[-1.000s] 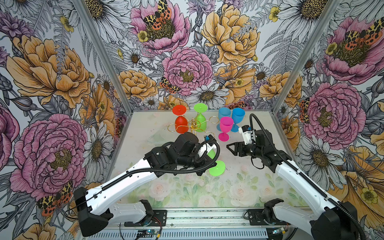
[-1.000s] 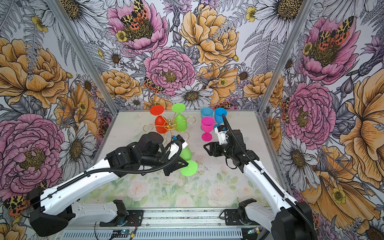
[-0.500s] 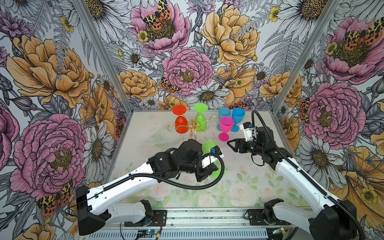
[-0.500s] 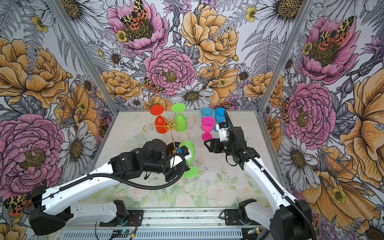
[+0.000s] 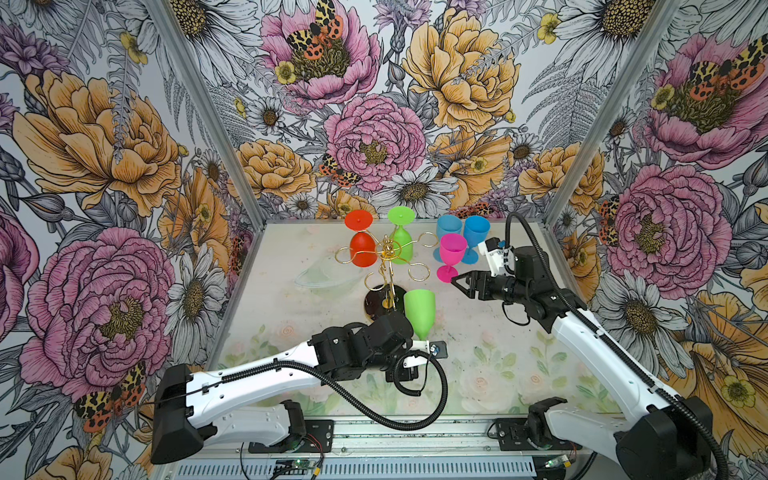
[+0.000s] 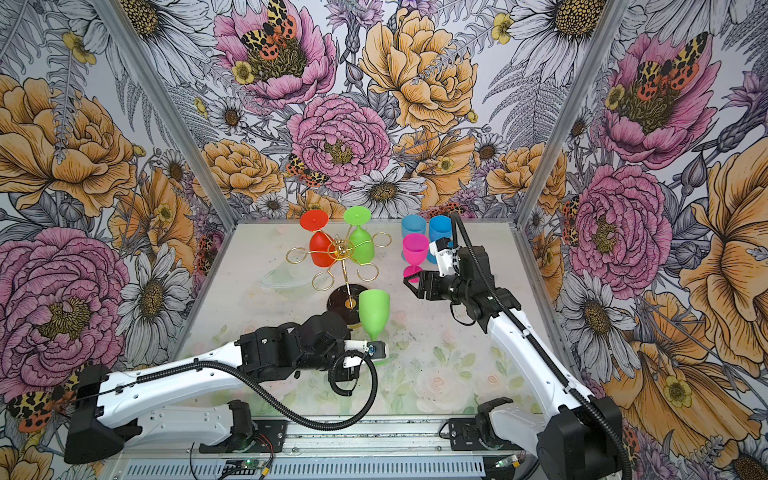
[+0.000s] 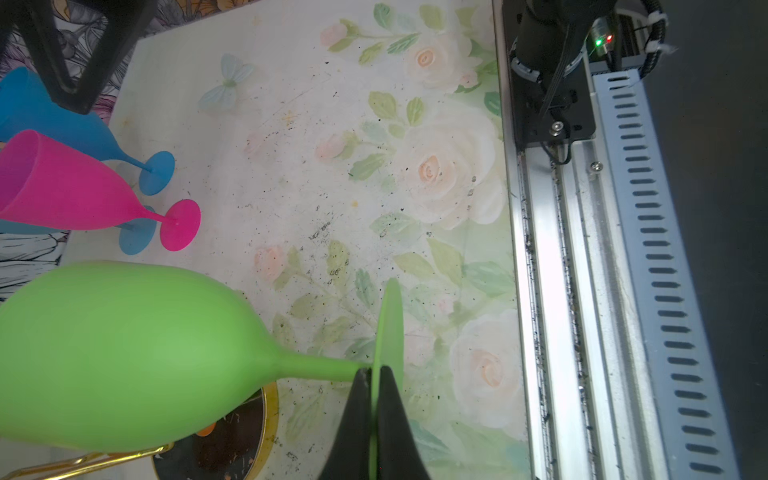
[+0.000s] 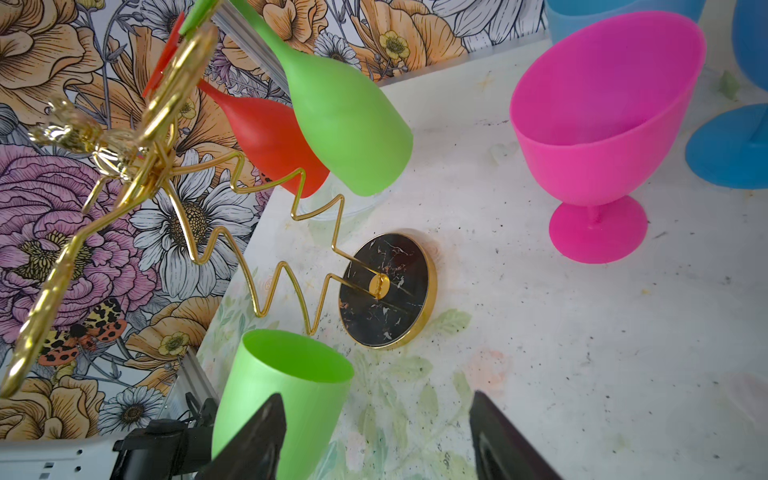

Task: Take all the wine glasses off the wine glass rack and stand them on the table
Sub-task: 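Close the right gripper on the green glass bowl while left holds the base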

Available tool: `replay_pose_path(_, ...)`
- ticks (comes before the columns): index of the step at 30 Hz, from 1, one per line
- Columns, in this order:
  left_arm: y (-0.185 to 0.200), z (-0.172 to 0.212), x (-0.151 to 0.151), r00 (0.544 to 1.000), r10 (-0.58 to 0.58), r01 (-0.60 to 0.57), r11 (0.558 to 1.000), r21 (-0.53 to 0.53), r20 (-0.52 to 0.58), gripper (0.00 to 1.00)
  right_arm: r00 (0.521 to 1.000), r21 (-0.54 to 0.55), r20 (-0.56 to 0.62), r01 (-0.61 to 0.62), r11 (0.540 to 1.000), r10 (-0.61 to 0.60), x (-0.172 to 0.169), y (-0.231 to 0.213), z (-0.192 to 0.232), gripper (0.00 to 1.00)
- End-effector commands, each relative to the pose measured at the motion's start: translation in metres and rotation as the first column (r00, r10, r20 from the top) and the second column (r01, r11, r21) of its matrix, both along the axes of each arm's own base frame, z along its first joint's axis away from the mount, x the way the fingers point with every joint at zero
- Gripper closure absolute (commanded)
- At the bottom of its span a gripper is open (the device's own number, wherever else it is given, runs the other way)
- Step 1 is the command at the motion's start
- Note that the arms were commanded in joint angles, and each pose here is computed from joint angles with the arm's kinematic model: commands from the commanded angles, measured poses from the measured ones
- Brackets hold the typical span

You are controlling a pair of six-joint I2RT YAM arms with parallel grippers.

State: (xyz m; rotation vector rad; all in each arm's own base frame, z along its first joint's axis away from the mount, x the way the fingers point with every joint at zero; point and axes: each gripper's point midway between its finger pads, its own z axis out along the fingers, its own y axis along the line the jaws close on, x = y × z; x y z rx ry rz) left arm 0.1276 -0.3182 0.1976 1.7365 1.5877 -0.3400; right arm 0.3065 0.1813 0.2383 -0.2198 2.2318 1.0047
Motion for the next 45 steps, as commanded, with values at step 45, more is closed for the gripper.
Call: replay_pose_path(45, -0.002, -0.022, 0.016, 0.64, -0.249, 0.013, 0.949, 0.314, 0.727, 1.0, 0.933, 0.079, -0.234, -0.263, 0.962, 0.274, -0.033, 0.031, 0.011, 0.55)
